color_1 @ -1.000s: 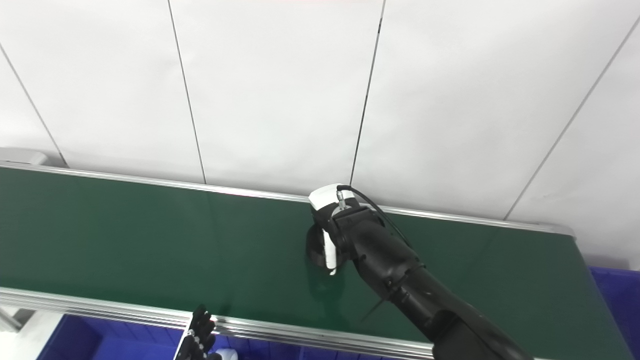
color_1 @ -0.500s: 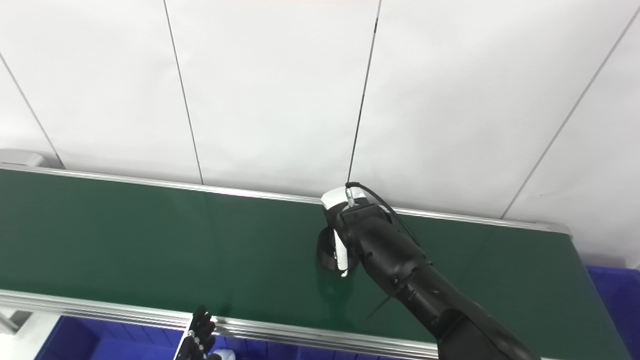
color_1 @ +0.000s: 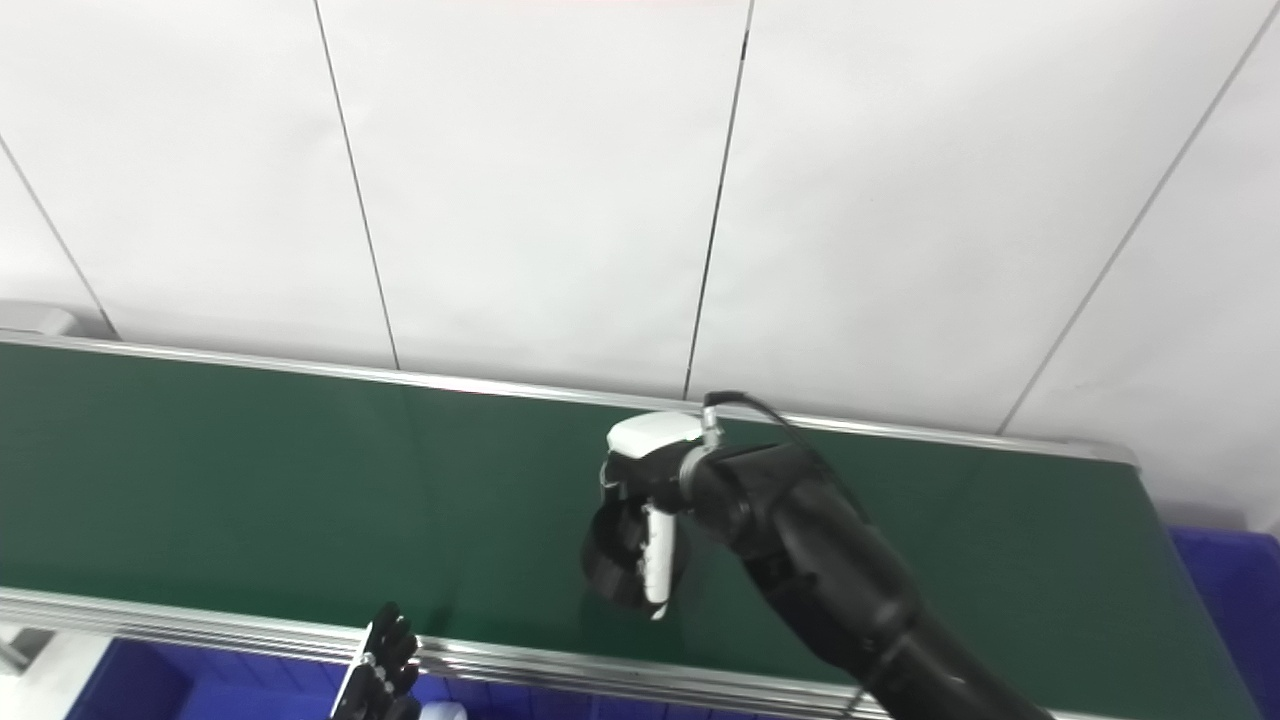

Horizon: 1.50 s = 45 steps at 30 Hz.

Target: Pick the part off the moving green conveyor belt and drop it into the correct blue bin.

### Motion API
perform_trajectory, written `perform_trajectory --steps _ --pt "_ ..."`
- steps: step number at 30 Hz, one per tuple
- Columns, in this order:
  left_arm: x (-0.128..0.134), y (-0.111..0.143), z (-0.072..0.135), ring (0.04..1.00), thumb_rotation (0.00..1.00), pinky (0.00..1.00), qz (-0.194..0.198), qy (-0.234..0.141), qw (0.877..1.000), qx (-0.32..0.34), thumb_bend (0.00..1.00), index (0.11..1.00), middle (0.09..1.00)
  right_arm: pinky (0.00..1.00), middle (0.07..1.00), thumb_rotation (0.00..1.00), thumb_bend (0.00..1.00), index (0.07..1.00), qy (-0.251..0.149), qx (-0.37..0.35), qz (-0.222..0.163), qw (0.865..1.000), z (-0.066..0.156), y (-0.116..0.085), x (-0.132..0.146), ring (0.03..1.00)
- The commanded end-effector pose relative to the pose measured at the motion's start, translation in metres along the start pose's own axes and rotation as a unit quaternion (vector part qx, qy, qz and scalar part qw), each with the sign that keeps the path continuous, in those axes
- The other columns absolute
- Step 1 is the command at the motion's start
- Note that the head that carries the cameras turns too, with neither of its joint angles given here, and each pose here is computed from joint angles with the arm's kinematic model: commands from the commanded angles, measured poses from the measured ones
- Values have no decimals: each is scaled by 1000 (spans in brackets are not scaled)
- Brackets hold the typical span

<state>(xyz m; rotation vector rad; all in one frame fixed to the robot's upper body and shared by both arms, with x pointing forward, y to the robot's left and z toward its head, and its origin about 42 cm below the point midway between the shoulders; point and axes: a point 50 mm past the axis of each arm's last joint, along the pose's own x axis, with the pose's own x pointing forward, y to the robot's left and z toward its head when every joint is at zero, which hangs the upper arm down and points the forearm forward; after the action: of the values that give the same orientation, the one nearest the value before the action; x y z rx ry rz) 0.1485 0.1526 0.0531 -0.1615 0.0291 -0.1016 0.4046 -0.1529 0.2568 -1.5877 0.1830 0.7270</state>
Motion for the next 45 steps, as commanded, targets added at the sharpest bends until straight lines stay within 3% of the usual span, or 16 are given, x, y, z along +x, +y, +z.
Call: perform_trajectory --steps 1,2,4,7,13,14,15,16,18,19,21,27,33,43,44,45 --pt "2 5 9 1000 697 1000 -5 -13 1000 4 559 1000 1000 322 435 0 521 531 6 -7 -16 1000 -2 -10 -22 442" --pt "3 7 10 1000 699 1000 -4 -11 1000 6 558 1000 1000 321 436 0 521 534 5 -10 -5 1000 0 -6 -27 448" --pt "3 10 13 1000 709 998 -2 -9 1000 11 564 1000 1000 279 509 0 524 691 5 -22 8 1000 4 3 -36 418" --pt "2 16 17 1000 717 1000 -3 -8 1000 14 558 1000 1000 270 521 0 525 669 3 -33 18 999 11 13 -47 405" --pt "1 31 25 1000 756 1000 -9 -15 999 35 539 1000 1000 253 533 0 527 624 -11 -109 65 992 34 78 -62 401" --pt "2 33 28 1000 764 1000 -11 -13 999 34 544 1000 1000 272 545 75 600 620 -16 -117 78 990 38 89 -64 416" --pt "2 34 30 1000 767 1000 -12 -11 999 32 547 1000 1000 340 574 285 795 622 -19 -122 86 989 40 96 -65 460" --pt "2 36 32 1000 767 1000 -12 -9 1000 27 547 1000 1000 346 577 306 814 622 -17 -124 91 988 42 106 -68 465" --pt "2 38 37 1000 754 1000 -12 -7 1000 21 553 1000 1000 270 522 209 671 620 -17 -115 96 989 44 118 -76 380" --pt "3 39 39 1000 749 1000 -13 -7 1000 19 563 1000 1000 222 498 85 597 615 -19 -111 101 988 44 123 -79 330" --pt "4 40 44 1000 740 1000 -15 -9 1000 16 564 1000 1000 208 486 14 555 627 -20 -118 105 987 44 132 -87 313" --pt "7 40 57 1000 752 1000 -21 -8 1000 14 586 1000 1000 160 476 0 532 520 6 -127 107 986 37 159 -109 251" --pt "10 36 63 1000 756 1000 -21 -6 999 23 588 1000 1000 122 470 0 529 490 43 -137 106 984 32 167 -108 196" --pt "9 33 61 1000 742 1000 -19 -5 1000 14 586 1000 1000 171 474 4 531 493 47 -156 130 978 24 174 -99 260" --pt "9 33 61 1000 743 1000 -19 -6 1000 14 584 1000 1000 310 575 206 724 637 43 -154 129 979 24 174 -101 421" --pt "9 32 60 1000 743 1000 -19 -6 1000 13 583 1000 1000 420 656 314 809 708 40 -153 129 979 24 174 -102 539"
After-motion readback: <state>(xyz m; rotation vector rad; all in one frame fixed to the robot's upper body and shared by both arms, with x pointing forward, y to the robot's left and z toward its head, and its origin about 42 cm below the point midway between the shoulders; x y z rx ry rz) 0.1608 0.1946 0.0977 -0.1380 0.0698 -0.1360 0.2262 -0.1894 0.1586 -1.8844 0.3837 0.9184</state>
